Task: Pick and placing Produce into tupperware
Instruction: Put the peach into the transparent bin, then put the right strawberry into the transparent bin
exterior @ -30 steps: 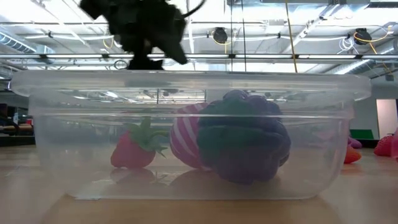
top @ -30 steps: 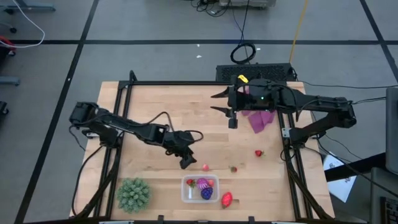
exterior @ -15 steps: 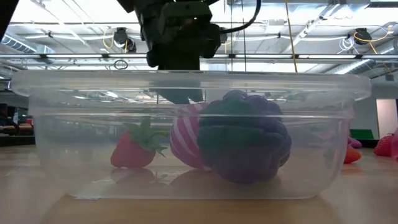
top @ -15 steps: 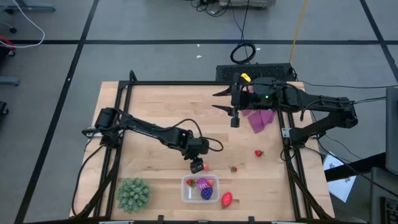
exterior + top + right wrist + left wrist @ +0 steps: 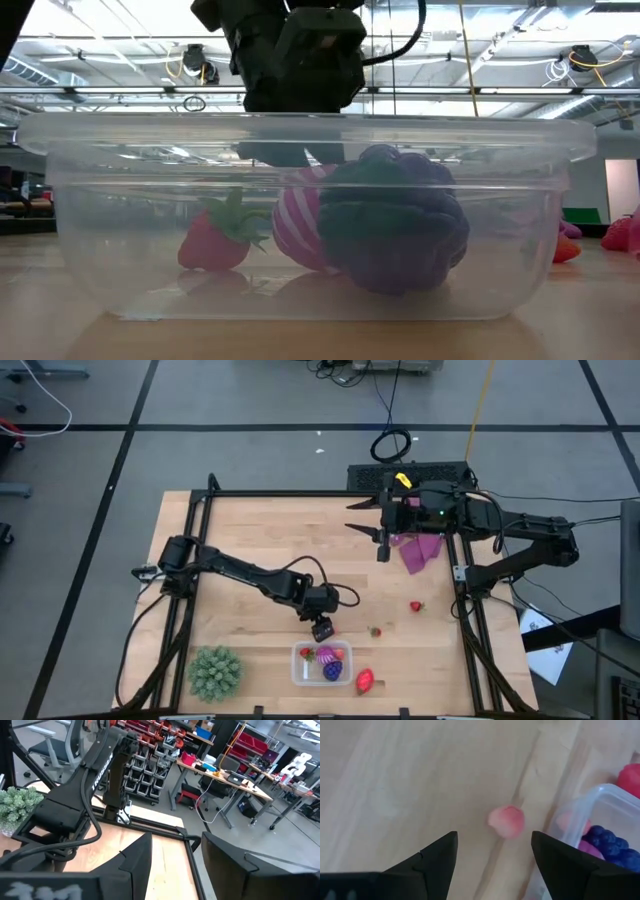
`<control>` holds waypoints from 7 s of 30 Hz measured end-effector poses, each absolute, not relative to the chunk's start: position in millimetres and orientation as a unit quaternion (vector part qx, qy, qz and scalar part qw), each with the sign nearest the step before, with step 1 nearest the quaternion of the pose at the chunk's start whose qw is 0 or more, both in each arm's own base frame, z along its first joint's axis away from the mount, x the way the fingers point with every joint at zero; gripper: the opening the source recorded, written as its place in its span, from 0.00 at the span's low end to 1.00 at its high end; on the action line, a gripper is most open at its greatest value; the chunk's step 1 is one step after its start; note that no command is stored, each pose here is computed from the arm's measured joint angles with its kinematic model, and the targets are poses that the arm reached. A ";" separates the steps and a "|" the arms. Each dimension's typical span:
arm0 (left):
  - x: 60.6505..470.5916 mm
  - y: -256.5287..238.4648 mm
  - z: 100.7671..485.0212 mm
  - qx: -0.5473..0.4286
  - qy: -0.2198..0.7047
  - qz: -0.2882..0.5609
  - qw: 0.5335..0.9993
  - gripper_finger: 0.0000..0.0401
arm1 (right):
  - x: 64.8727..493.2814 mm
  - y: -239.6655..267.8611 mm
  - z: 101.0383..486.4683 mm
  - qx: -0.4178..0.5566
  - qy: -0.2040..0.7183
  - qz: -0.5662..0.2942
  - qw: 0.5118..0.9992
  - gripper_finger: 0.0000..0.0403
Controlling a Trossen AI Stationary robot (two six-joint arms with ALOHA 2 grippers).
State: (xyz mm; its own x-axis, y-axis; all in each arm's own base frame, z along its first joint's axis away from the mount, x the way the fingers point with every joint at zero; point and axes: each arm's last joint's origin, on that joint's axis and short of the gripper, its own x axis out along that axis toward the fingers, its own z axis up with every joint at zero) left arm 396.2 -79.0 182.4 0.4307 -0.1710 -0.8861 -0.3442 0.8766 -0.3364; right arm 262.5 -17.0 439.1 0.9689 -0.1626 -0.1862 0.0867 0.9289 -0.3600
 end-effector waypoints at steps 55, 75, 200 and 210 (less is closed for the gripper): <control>410.8 -76.4 149.7 -0.245 0.542 0.014 0.804 0.64 | 262.8 -16.4 439.7 -0.173 0.103 -0.062 0.978 0.40; 412.4 -76.2 142.1 -0.230 0.542 0.025 0.808 0.48 | 262.8 -16.4 439.8 -0.173 0.102 -0.062 0.978 0.40; 357.7 -183.7 204.0 -0.275 0.494 0.057 0.823 0.52 | 265.3 -20.5 437.5 -0.129 0.086 -0.155 0.976 0.40; 307.6 -118.0 286.3 -0.192 0.464 0.170 0.848 0.52 | 241.5 -19.1 433.3 -0.110 0.148 -0.150 0.971 0.40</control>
State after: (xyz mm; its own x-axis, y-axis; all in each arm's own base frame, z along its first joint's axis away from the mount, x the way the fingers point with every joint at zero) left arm 307.6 -118.0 286.3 0.5120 0.1097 -0.8519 -0.4654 0.8691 -0.1678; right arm 241.5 -19.1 433.3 0.9108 -0.3245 -0.2551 0.2594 0.9308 -0.2577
